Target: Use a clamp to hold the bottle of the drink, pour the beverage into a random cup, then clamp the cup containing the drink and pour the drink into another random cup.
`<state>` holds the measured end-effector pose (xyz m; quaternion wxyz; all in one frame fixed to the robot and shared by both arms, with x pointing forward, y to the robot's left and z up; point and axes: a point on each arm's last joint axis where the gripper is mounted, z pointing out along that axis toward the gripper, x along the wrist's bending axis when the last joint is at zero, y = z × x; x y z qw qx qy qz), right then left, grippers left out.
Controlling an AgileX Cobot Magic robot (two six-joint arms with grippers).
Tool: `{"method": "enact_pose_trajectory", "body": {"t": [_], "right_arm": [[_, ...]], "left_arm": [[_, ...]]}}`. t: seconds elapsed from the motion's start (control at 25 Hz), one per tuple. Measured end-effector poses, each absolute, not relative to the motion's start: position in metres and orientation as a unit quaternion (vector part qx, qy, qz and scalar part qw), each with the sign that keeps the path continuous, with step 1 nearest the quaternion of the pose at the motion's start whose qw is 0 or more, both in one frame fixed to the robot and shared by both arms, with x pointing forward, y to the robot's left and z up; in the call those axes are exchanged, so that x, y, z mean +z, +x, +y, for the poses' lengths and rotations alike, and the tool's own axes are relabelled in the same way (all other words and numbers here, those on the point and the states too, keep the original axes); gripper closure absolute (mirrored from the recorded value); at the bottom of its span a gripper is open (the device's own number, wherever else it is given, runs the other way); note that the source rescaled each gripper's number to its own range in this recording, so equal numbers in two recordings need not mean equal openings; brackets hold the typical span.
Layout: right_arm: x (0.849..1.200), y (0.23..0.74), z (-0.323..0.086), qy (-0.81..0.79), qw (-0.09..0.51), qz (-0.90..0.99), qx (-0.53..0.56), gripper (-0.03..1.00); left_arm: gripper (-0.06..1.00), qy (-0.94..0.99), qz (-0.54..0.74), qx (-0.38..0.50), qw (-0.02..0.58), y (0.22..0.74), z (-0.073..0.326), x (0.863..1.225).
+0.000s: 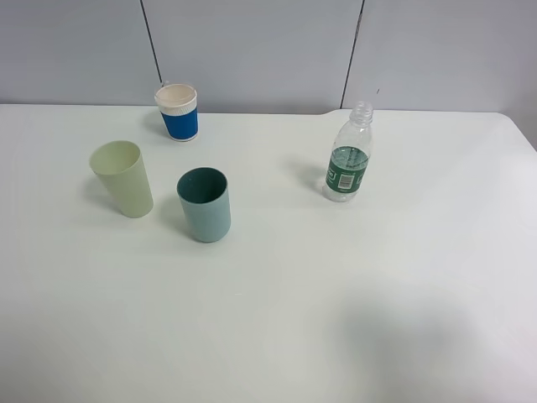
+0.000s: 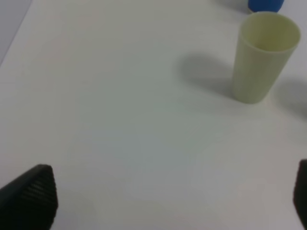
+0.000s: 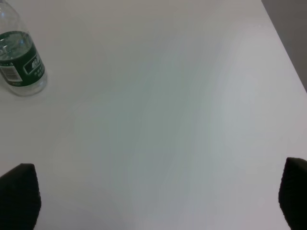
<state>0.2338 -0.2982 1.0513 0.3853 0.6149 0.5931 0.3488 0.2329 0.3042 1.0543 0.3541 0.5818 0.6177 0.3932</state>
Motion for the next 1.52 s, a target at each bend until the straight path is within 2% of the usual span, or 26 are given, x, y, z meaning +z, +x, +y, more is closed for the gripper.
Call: {"method": "enact_pose_trajectory", "body": {"t": [1.52], "right_arm": [[1.0513,0.2338,-0.2982,0.615,0.385,0.593,0.349,-0.03]], "left_arm": [[-0.05,0.582,0.618,0.392,0.355,0.2329,0.3039,1.0543]]}}
